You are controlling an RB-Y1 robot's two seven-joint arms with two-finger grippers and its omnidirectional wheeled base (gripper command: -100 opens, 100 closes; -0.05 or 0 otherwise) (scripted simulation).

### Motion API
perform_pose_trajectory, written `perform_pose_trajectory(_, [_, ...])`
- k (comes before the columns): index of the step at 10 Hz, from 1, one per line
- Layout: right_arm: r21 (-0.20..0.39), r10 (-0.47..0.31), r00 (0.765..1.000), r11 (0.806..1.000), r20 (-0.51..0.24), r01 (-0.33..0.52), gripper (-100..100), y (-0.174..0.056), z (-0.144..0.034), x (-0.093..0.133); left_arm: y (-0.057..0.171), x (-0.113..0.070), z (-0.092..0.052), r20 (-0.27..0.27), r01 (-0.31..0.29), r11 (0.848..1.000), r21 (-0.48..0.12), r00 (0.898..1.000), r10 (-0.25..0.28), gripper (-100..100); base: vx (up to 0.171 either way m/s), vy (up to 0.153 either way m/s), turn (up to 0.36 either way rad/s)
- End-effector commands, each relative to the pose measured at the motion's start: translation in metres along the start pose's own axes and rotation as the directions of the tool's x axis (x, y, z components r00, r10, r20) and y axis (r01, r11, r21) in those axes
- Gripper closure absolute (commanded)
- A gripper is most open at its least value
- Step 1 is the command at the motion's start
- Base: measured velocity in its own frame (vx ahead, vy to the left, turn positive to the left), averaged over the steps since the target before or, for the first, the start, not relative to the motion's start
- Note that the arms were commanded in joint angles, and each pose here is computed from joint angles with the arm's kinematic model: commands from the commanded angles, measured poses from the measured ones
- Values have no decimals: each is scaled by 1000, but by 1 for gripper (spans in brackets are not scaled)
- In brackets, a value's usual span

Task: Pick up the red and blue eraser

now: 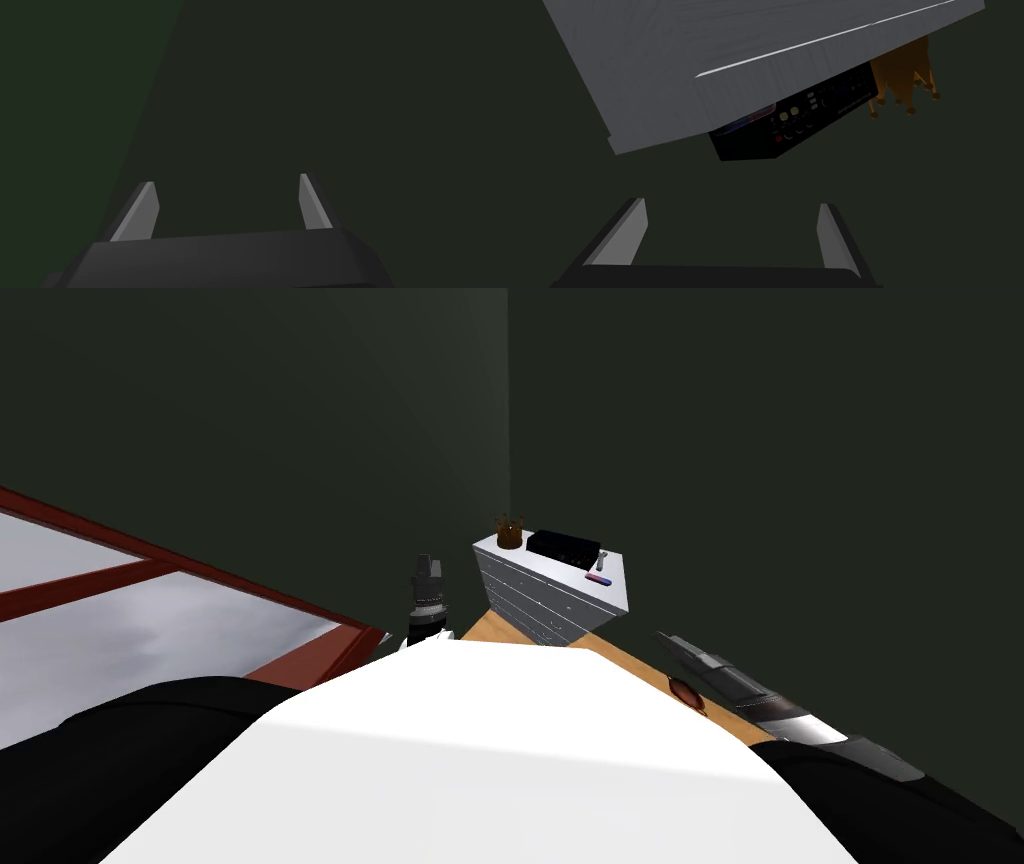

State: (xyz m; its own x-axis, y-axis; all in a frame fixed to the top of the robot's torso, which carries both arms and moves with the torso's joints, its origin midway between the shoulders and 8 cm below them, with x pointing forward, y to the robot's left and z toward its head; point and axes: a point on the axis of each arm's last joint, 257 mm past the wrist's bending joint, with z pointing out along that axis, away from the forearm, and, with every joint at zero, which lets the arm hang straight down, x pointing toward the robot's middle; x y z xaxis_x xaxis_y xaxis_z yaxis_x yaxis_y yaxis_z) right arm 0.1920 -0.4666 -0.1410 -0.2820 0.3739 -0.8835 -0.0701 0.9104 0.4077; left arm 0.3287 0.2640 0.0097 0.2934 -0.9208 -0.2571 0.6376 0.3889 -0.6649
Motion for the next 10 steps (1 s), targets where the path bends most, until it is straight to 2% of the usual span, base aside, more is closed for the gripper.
perform_pose_trajectory(1, [33,-26,998,999,-53,28,-100,-10,-14,3,0,0,0,0,0,1000,0,1000,0,0,3,-2,143])
perform_pose_trajectory(2, [49,-80,990,995,-120,86,-100,-24,-22,2,0,0,0,0,0,1000,0,1000,0,0,4,9,294])
perform_pose_trajectory(3, [69,-74,987,994,-142,85,-100,-27,-31,6,0,0,0,0,0,1000,0,1000,0,0,5,2,142])
perform_pose_trajectory(4, [87,-123,971,986,-207,143,-100,-42,-42,3,0,0,0,0,0,1000,0,1000,0,0,5,13,263])
perform_pose_trajectory(5, [95,-116,966,985,-231,142,-100,-43,-48,7,0,0,0,0,0,1000,0,1000,0,0,4,8,145])
perform_pose_trajectory(6, [109,-157,942,974,-297,197,-100,-57,-61,3,0,0,0,0,0,1000,0,1000,0,0,5,18,262])
perform_pose_trajectory(7, [111,-153,935,974,-318,197,-100,-58,-64,7,0,0,0,0,0,1000,0,1000,0,0,6,11,146])
perform_pose_trajectory(8, [115,-190,904,961,-382,250,-100,-71,-76,1,0,0,0,0,0,1000,0,1000,0,0,9,29,302])
perform_pose_trajectory(9, [117,-184,897,961,-403,250,-100,-72,-80,5,0,0,0,0,0,1000,0,1000,0,0,9,15,132])
perform_pose_trajectory(10, [121,-211,860,947,-464,298,-100,-84,-92,-1,0,0,0,0,0,1000,0,1000,0,0,11,25,264])
